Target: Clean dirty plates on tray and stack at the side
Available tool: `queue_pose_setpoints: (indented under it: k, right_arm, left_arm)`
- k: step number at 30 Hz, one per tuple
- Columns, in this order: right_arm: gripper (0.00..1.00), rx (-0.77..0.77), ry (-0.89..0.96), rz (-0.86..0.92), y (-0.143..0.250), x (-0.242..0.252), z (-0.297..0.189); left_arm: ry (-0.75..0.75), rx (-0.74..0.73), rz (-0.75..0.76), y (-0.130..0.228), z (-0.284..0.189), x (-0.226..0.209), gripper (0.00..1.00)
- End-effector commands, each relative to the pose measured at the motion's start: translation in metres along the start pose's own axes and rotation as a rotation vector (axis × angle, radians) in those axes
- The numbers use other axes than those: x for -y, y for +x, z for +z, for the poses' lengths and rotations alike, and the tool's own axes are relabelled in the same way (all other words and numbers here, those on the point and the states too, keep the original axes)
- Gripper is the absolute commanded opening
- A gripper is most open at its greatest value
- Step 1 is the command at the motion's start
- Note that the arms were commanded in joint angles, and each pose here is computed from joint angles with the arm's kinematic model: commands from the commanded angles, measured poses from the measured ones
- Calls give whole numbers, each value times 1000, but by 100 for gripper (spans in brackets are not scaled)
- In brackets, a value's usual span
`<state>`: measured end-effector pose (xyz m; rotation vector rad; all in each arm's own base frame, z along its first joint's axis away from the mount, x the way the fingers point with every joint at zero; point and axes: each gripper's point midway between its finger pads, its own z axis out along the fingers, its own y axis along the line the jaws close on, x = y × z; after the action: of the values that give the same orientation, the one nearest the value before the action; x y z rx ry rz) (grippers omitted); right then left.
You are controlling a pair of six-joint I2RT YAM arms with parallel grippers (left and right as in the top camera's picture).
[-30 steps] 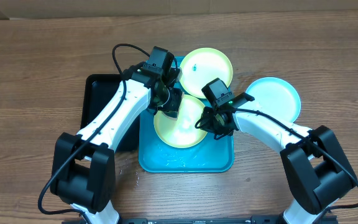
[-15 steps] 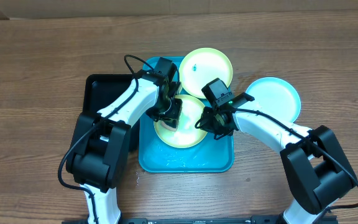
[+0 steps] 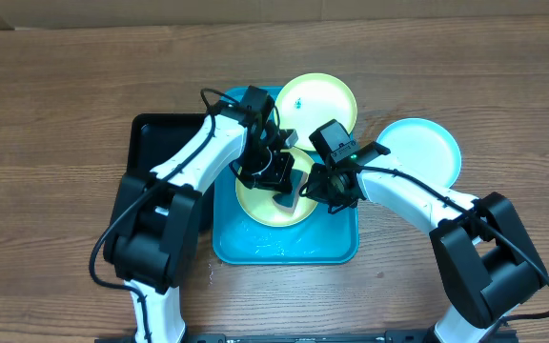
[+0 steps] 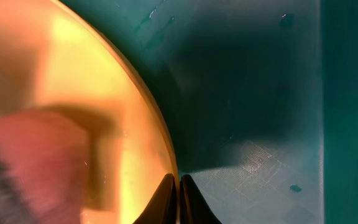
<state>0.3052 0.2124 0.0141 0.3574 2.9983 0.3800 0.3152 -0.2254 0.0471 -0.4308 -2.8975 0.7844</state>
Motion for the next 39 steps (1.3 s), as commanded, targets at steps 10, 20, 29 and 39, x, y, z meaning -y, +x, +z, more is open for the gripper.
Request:
queue_pose_setpoints:
  k: [10,20,29,39]
  right_arm:
    - [4,8,1,-10,3,-1,-2]
    - [4,8,2,-10,3,-1,-1]
    - [4,8,1,-10,3,-1,-2]
    - [4,8,1,-10,3,-1,-2]
  left_arm:
    - [-245,192,13,-5,-75,-2,4]
    - [-284,167,0,0,-63,-15,4]
    - [-334,149,-32,8,-53,-30,4]
    - [-406,196,-107,14,-22,-65,4]
